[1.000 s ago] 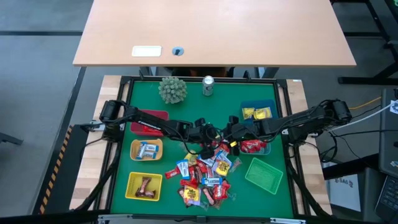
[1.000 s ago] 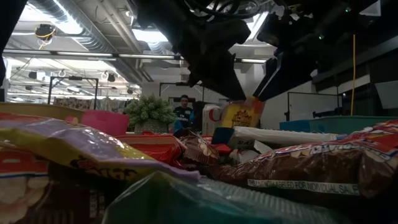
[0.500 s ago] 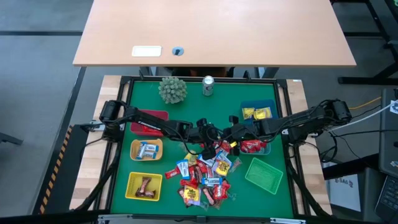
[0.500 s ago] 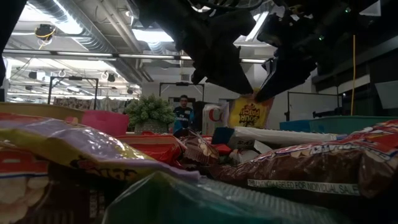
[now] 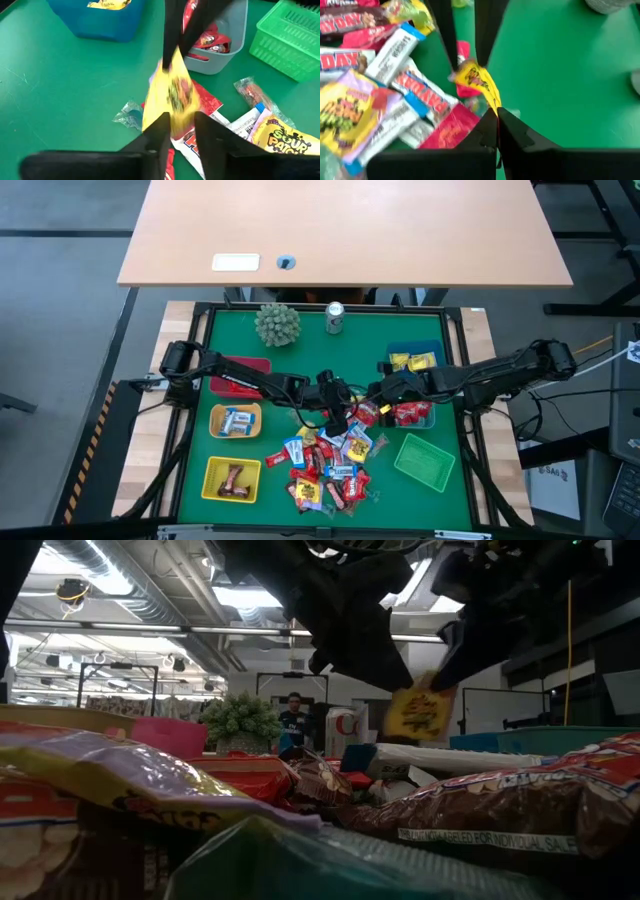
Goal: Sort candy
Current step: Put the yellow candy into the dark blue bin
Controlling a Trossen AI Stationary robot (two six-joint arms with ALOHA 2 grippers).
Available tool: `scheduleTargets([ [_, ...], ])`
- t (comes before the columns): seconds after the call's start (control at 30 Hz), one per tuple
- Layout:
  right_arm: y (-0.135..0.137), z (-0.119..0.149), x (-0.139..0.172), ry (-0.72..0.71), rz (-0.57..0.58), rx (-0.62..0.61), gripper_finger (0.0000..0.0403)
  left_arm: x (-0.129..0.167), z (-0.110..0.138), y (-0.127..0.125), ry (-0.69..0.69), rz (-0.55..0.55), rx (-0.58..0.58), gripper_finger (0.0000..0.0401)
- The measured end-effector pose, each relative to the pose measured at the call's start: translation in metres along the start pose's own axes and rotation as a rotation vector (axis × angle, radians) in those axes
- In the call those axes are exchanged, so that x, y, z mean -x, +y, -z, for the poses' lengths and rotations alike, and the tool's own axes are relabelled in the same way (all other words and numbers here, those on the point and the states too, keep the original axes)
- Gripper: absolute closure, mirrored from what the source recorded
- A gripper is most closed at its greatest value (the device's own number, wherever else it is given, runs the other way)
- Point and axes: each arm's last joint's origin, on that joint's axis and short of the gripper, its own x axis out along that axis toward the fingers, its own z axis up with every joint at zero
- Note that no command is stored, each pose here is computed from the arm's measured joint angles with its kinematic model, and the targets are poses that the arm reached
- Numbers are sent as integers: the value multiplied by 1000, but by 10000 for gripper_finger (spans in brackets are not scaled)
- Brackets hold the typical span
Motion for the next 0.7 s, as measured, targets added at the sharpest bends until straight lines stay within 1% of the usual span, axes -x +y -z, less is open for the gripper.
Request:
scheduleTargets([
  [0.1, -4, 4, 16, 19, 50, 5, 400, 0, 0, 0, 0, 0, 0, 288],
  [0.17, -8, 8, 27, 38, 112, 9, 399, 0, 0, 0, 0, 0, -1, 273],
  [0.27, -15, 13, 43, 55, 242, 13, 399, 0, 0, 0, 0, -2, -5, 262],
  [0.4, -23, 19, 62, 62, 413, 17, 400, 0, -1, 0, -7, -1, -3, 259],
  [0.53, -29, 27, 76, 91, 503, 20, 401, 0, -1, 0, -7, -1, -3, 259],
  [0.63, -34, 38, 79, 174, 530, -21, 401, 0, -1, 0, -9, 0, -3, 259],
  [0.7, -39, 46, 81, 257, 551, -49, 401, 0, -1, 0, -9, 0, -3, 259],
])
